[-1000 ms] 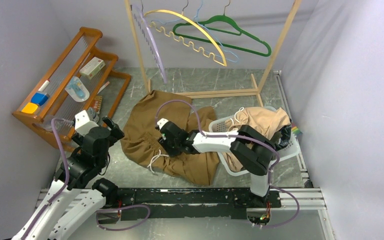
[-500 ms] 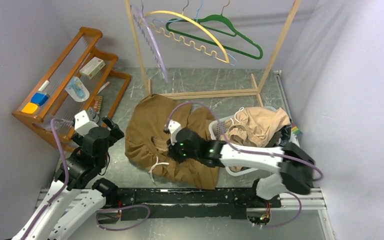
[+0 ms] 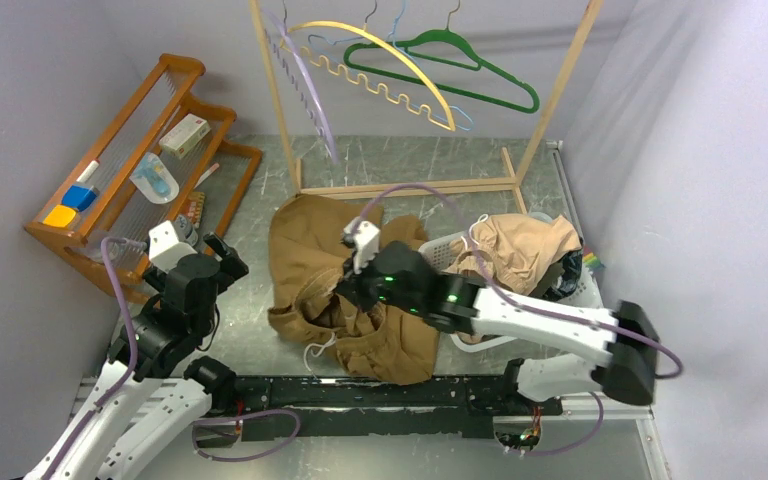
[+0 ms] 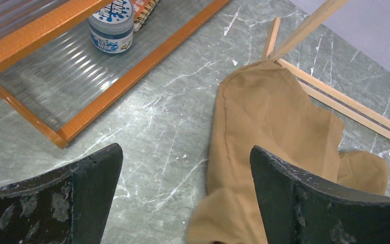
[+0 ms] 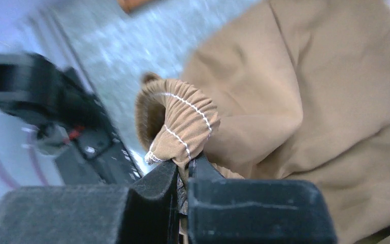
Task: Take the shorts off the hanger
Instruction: Pick up the shorts at the center of the board.
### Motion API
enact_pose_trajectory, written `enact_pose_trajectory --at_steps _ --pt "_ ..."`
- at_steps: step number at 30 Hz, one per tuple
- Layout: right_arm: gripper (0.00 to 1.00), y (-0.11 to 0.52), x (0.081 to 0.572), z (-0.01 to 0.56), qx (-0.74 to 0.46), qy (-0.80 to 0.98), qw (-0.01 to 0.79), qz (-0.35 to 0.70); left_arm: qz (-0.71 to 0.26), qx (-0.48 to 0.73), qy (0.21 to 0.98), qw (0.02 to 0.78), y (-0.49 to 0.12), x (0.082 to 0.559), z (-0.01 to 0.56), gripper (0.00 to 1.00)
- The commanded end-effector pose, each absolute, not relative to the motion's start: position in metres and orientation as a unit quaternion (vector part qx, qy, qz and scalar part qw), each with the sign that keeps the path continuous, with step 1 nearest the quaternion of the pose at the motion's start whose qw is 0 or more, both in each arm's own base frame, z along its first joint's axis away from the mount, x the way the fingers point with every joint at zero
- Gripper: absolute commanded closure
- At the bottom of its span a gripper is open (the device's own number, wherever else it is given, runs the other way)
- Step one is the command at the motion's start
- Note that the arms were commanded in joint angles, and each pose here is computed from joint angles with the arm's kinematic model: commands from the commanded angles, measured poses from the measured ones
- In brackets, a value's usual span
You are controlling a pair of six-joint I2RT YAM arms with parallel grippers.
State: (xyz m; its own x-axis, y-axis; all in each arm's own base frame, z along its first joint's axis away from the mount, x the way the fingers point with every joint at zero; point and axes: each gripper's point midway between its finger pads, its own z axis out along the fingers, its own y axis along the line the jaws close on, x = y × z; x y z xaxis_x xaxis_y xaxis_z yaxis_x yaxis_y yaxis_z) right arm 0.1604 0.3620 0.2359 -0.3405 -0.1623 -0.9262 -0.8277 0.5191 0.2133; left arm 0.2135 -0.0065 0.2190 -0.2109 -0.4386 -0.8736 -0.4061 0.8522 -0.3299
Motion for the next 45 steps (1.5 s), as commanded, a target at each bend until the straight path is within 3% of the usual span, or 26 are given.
enact_pose_trajectory --at_steps 1,5,6,9,12,19,28,29,31,35,39,45 --pt "1.00 0.344 0.167 0.122 -0.361 0.842 0.344 0.206 -0.014 -0.275 0.773 0.571 -0.005 0.214 0.228 0.01" --pt "0.95 0.352 0.153 0.087 -0.374 0.853 0.293 0.217 -0.014 -0.275 0.773 0.571 -0.005 0.214 0.228 0.01" --pt "0.87 0.358 0.147 0.089 -0.377 0.848 0.287 0.237 -0.014 -0.274 0.773 0.571 -0.005 0.214 0.228 0.01" --pt "0.46 0.378 0.121 0.099 -0.394 0.817 0.261 0.331 -0.014 -0.275 0.772 0.572 -0.004 0.214 0.228 0.01" --pt "0.25 0.381 0.112 0.099 -0.405 0.806 0.250 0.352 -0.020 -0.273 0.771 0.575 -0.006 0.214 0.230 0.01" --pt "0.12 0.363 0.143 0.048 -0.415 0.856 0.243 0.189 -0.022 -0.268 0.772 0.576 -0.008 0.215 0.229 0.01" --pt "0.05 0.354 0.158 -0.010 -0.451 0.854 0.258 0.014 -0.014 -0.268 0.776 0.571 -0.007 0.215 0.228 0.01" --pt "0.06 0.348 0.157 -0.021 -0.450 0.857 0.250 0.003 -0.015 -0.268 0.776 0.571 -0.007 0.215 0.228 0.01" --pt "0.18 0.337 0.155 -0.041 -0.445 0.864 0.235 -0.015 -0.015 -0.268 0.775 0.572 -0.006 0.215 0.228 0.01" --pt "0.56 0.332 0.152 -0.044 -0.411 0.878 0.244 -0.003 -0.017 -0.269 0.772 0.575 -0.006 0.215 0.230 0.01" --pt "0.99 0.351 0.160 0.003 -0.378 0.874 0.298 0.063 -0.018 -0.267 0.773 0.575 -0.006 0.215 0.229 0.01" --pt "1.00 0.370 0.178 0.138 -0.329 0.827 0.424 0.167 -0.016 -0.266 0.776 0.572 -0.007 0.215 0.228 0.01"
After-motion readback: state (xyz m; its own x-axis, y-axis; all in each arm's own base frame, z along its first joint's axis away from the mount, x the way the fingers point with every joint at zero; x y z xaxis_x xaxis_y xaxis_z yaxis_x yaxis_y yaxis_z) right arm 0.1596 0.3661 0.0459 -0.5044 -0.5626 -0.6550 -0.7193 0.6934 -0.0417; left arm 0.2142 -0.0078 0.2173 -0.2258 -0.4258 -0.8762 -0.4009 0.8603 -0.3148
